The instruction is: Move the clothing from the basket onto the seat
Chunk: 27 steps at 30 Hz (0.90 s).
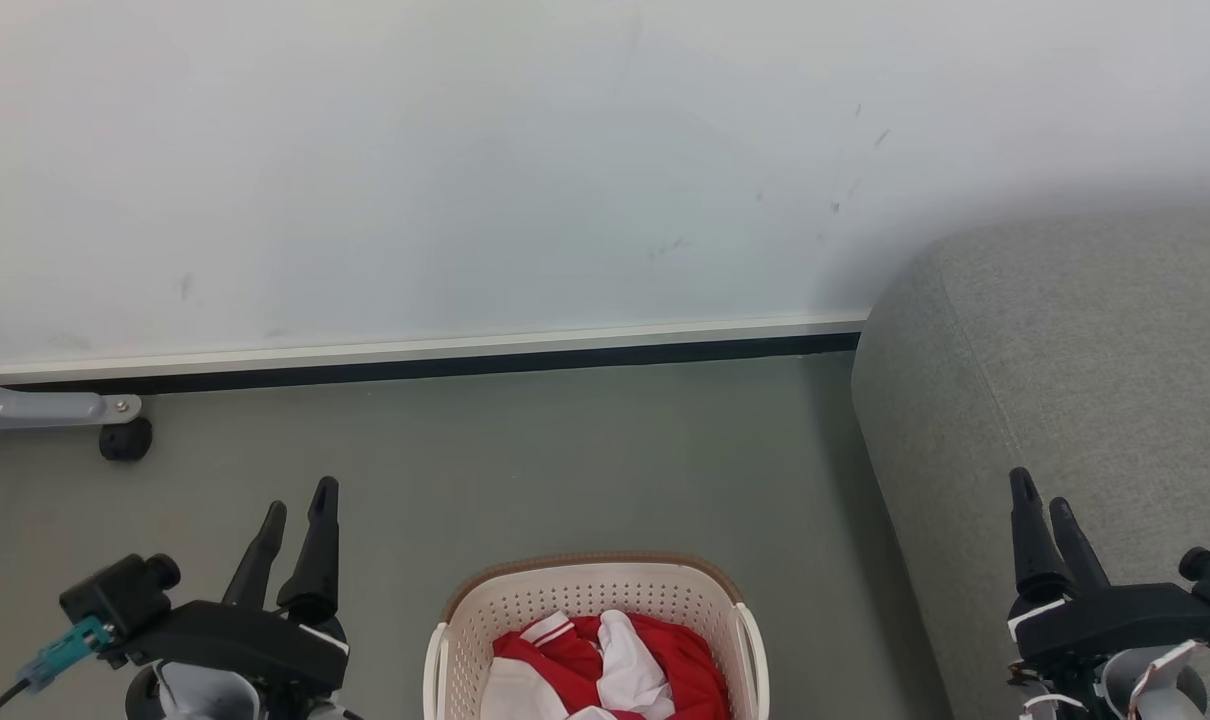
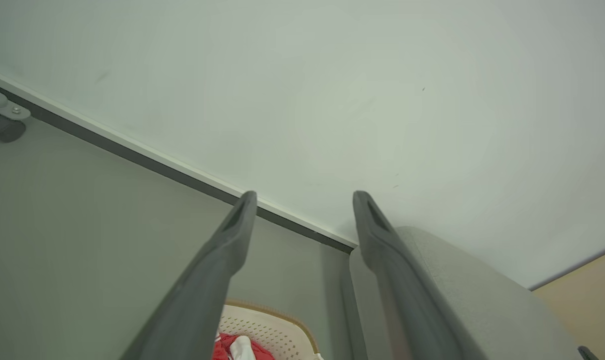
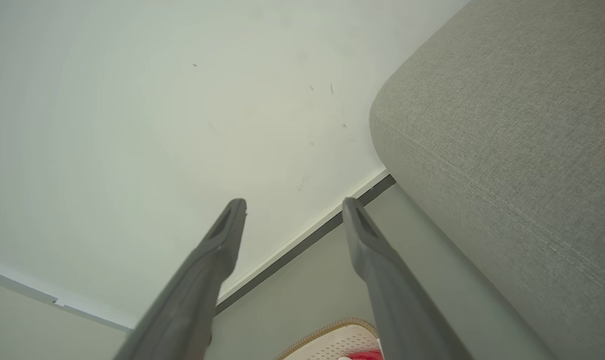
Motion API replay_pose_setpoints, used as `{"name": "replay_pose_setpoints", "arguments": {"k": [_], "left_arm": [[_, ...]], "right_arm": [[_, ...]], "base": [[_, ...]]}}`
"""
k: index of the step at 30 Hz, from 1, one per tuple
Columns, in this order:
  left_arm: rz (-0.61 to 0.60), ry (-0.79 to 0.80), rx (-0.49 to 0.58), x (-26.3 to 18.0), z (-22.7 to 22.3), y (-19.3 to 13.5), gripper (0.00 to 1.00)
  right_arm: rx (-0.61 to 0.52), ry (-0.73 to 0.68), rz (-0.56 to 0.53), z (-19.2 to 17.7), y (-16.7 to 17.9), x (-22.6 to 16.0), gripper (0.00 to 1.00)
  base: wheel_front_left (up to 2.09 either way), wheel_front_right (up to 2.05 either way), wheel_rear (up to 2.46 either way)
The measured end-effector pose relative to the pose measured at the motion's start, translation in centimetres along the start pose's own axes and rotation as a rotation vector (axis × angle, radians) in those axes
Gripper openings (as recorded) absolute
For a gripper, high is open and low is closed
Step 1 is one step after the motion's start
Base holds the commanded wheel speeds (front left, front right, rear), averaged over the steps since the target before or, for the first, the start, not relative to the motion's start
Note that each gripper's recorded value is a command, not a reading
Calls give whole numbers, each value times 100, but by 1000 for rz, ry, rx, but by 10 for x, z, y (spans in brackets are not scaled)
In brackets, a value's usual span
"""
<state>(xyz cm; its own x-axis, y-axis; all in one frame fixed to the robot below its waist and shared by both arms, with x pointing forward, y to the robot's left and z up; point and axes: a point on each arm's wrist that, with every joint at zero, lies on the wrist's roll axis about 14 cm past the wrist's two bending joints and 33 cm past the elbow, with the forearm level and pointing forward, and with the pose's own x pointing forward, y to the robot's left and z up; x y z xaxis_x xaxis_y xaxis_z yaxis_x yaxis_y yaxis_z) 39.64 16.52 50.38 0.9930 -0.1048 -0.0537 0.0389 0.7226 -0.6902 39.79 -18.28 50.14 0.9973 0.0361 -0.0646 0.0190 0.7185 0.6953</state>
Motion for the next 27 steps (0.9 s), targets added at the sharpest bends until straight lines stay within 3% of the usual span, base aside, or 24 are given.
{"name": "replay_pose_setpoints", "arguments": {"k": [11, 27], "left_arm": [[9, -11, 214, -1, 1, 0, 100], [18, -59, 409, -3, 5, 0, 100]], "right_arm": [[-257, 10, 33, -6, 10, 2, 100], [-528, 7, 63, -17, 16, 2, 100]], "base": [[0, 0, 0], [0, 0, 0]]}}
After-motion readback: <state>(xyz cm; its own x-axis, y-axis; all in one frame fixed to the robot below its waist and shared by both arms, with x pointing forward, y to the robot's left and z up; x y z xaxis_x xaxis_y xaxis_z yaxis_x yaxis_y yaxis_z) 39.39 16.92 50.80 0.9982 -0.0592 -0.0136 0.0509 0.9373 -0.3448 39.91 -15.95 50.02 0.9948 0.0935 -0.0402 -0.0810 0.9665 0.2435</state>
